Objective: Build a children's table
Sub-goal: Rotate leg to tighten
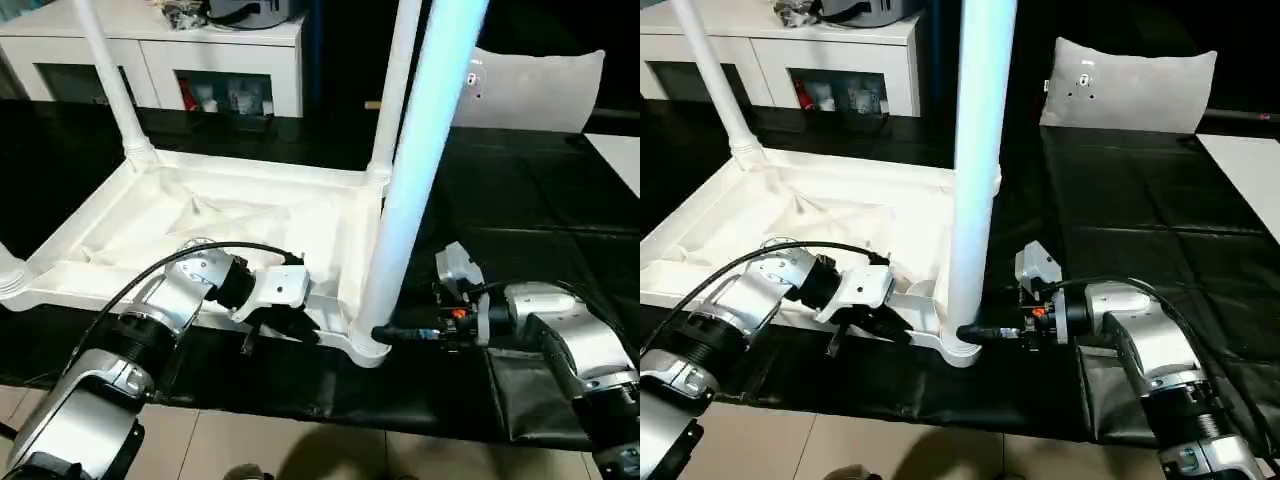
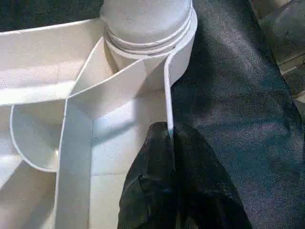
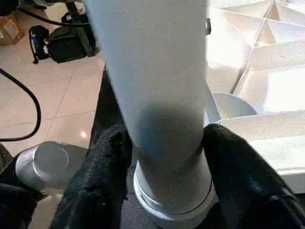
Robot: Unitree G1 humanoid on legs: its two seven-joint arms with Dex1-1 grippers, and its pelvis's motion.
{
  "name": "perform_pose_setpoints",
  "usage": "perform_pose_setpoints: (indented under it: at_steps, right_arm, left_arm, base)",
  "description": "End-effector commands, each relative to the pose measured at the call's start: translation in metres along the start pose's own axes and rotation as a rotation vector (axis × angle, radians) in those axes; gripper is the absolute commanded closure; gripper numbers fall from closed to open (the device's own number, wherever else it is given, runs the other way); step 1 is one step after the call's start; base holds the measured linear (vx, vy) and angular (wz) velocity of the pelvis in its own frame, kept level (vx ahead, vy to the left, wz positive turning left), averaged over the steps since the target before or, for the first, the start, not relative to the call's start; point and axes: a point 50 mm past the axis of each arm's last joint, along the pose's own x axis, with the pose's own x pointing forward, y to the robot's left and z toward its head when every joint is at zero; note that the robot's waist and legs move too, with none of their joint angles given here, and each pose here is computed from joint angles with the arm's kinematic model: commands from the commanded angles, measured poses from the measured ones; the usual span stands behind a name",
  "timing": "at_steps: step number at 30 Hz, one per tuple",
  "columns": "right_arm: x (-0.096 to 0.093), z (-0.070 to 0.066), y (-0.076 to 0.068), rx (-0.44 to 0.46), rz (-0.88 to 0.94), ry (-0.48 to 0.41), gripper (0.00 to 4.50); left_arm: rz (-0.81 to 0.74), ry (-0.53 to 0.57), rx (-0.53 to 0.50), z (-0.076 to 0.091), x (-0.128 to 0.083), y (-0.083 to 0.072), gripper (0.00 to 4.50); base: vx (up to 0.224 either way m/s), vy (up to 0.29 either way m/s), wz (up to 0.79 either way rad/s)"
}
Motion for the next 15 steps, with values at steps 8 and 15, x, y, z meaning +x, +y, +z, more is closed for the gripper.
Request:
perform_pose_setpoints:
  at_steps: [8,15]
  right_arm:
    - [0.008,0.001,0.008,0.075,0.029,-0.065,2.59]
    - [0.028,-0.004,-0.005,0.130,-0.275,-0.101,2.60]
  left_arm:
    - [0.067,-0.051,-0.008,0.011,-0.002,0.012,4.50]
    - [0.240,-0.110,-0.143,0.022,0.009,0.026,4.50]
  base:
    - [0.000,0.000,0.00]
    - [0.000,0.000,0.00]
